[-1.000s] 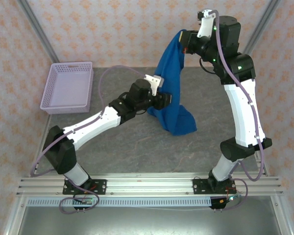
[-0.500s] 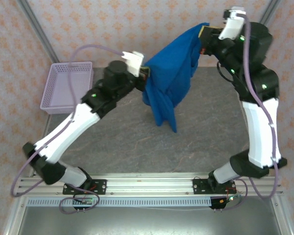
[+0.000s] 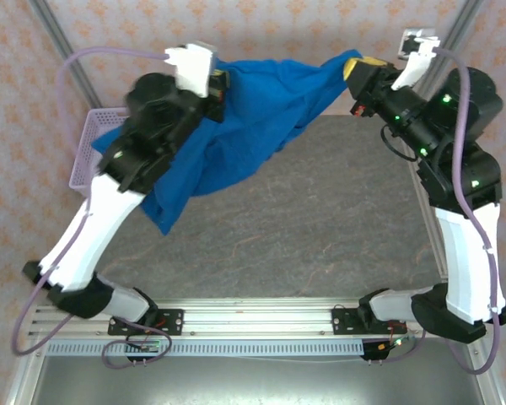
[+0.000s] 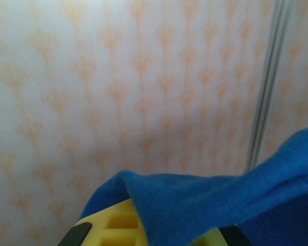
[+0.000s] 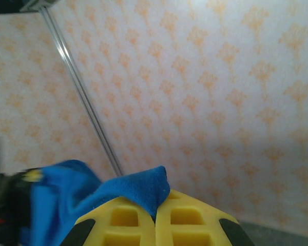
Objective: Fold the inside-out t-shirt
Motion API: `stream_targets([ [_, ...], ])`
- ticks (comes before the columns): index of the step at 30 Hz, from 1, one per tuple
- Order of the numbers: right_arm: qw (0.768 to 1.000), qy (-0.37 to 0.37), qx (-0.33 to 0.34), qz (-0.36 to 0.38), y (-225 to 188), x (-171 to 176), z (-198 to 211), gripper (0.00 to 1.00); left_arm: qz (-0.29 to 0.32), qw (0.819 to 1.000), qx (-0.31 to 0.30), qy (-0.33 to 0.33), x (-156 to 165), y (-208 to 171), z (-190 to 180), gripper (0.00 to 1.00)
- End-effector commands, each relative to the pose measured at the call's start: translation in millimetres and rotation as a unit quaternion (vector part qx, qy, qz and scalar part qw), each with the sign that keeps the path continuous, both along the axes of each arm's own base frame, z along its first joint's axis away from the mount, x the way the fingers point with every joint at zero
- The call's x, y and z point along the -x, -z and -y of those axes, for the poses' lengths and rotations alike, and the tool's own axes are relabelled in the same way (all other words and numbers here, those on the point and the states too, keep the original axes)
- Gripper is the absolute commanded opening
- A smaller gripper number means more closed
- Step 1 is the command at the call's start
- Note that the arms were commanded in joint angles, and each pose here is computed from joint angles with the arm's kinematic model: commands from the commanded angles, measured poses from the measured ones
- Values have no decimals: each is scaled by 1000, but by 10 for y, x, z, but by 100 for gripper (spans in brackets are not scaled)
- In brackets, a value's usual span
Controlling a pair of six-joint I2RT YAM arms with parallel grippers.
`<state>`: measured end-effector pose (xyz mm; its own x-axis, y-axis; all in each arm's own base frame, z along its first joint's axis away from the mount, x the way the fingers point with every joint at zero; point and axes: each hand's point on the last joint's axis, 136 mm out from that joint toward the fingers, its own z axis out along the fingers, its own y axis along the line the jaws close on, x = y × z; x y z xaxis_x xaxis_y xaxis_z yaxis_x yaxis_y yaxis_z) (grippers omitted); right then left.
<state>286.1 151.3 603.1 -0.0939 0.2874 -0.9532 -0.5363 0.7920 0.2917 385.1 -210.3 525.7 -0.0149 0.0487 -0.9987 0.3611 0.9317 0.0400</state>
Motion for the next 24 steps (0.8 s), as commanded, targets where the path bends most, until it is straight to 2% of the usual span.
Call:
stream_targets([
  [1, 999, 7, -25, -38, 261, -215, -45, 1, -117, 991, -60, -17, -523, 1000, 214, 0],
  [4, 987, 78, 3, -141, 1129, -746, -18, 0, -189, 977, -88, -43, -954, 1811, 350, 6],
  [7, 956, 173, 68, -228, 2061, -1221, 169, 0, -265, 954, -119, -71, -1300, 2673, 424, 21],
  [10, 925, 215, 95, -300, 2765, -1598, 391, 0, -307, 941, -124, -76, -1363, 3041, 462, 40],
  [13, 908, 222, 94, -342, 3197, -1837, 536, 0, -322, 941, -79, -64, -1160, 3125, 492, 55],
  [17, 898, 225, 122, -358, 3395, -1956, 609, 0, -313, 950, -6, 3, -590, 3127, 781, 65],
  [20, 892, 238, 142, -356, 3405, -1991, 744, 0, -318, 946, -4, 63, -182, 3360, 1231, 69],
  [24, 887, 242, 146, -364, 3466, -2030, 894, 0, -355, 928, -33, 106, 2, 3821, 1834, 69],
])
